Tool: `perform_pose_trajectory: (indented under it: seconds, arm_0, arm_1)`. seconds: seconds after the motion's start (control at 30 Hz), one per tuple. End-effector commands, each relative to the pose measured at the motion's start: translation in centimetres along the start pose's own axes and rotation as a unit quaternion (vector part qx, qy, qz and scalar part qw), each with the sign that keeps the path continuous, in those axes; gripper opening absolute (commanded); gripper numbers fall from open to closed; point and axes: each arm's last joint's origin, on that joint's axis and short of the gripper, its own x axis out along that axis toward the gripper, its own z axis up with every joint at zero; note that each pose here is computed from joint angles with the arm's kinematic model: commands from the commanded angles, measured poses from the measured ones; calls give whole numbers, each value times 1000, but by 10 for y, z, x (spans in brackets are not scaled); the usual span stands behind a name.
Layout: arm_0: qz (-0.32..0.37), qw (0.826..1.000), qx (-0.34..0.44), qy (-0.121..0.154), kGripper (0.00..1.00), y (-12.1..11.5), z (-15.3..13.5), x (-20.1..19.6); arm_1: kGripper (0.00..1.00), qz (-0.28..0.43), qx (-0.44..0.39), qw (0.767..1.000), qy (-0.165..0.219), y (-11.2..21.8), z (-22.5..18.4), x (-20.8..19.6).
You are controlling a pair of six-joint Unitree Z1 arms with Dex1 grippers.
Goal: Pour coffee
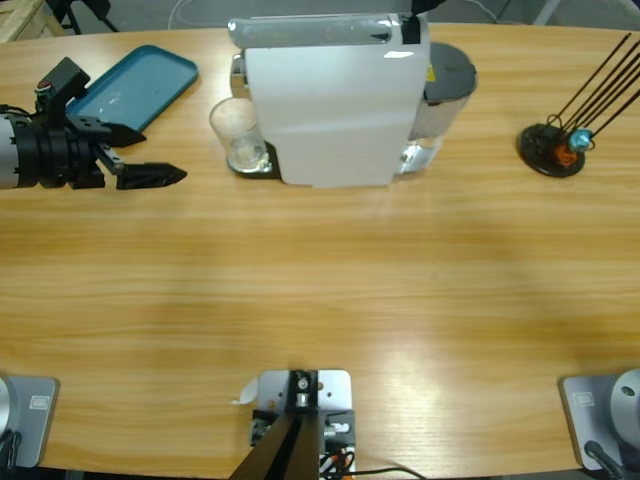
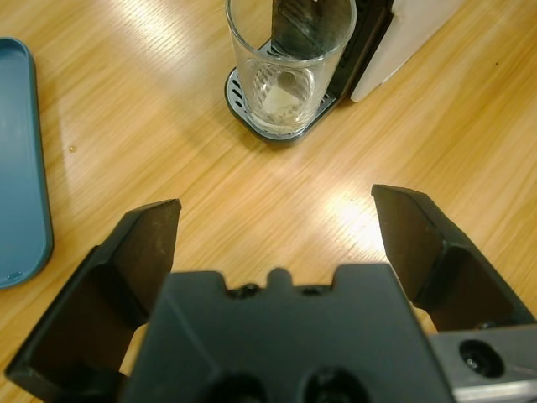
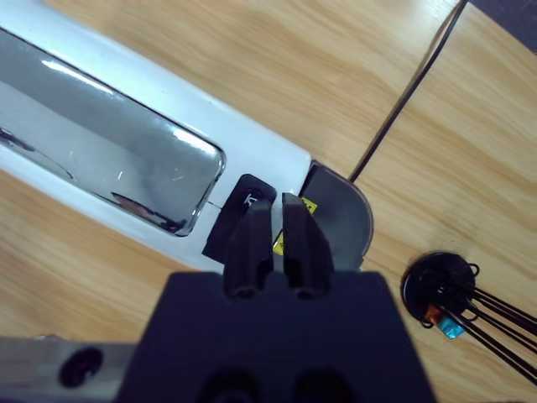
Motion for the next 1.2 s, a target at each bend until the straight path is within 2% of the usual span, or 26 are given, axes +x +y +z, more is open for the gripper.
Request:
perform_pose_trajectory:
  seconds: [0.03, 0.37, 0.43, 0.57, 0.6, 0.63, 0.67, 0.7, 1.2]
  arm_0:
    - [-4, 1000, -6, 24, 1000, -1, -5, 12]
    - [-4, 1000, -6, 25, 1000, -1, -5, 12]
    - [-5, 1000, -6, 25, 1000, -1, -5, 12]
    - [-5, 1000, -6, 25, 1000, -1, -5, 13]
    - [-5, 1000, -6, 24, 1000, -1, -4, 13]
    - [-5, 1000, -6, 26, 1000, 0, -5, 13]
    - [-5, 1000, -6, 27, 1000, 0, -5, 14]
    - [-5, 1000, -6, 28, 1000, 0, -5, 14]
    - [-8, 1000, 0, 21, 1000, -4, -4, 11]
  arm_1:
    - [0, -9, -10, 1000, 8, 7, 7, 12]
    - [0, 0, -13, 999, 37, 10, 2, 32]
    - [0, -2, -13, 999, 34, 10, 2, 29]
    - [0, -16, -12, 1000, 4, 7, 5, 5]
    - [75, -14, -16, 1000, -5, 8, 4, -3]
    - [657, -11, -19, 1000, -11, 10, 4, -9]
    - [969, -8, -22, 1000, -15, 12, 3, -14]
    - [1000, -6, -25, 1000, -16, 15, 2, -16]
    - [1000, -3, -23, 1000, -13, 18, -5, -22]
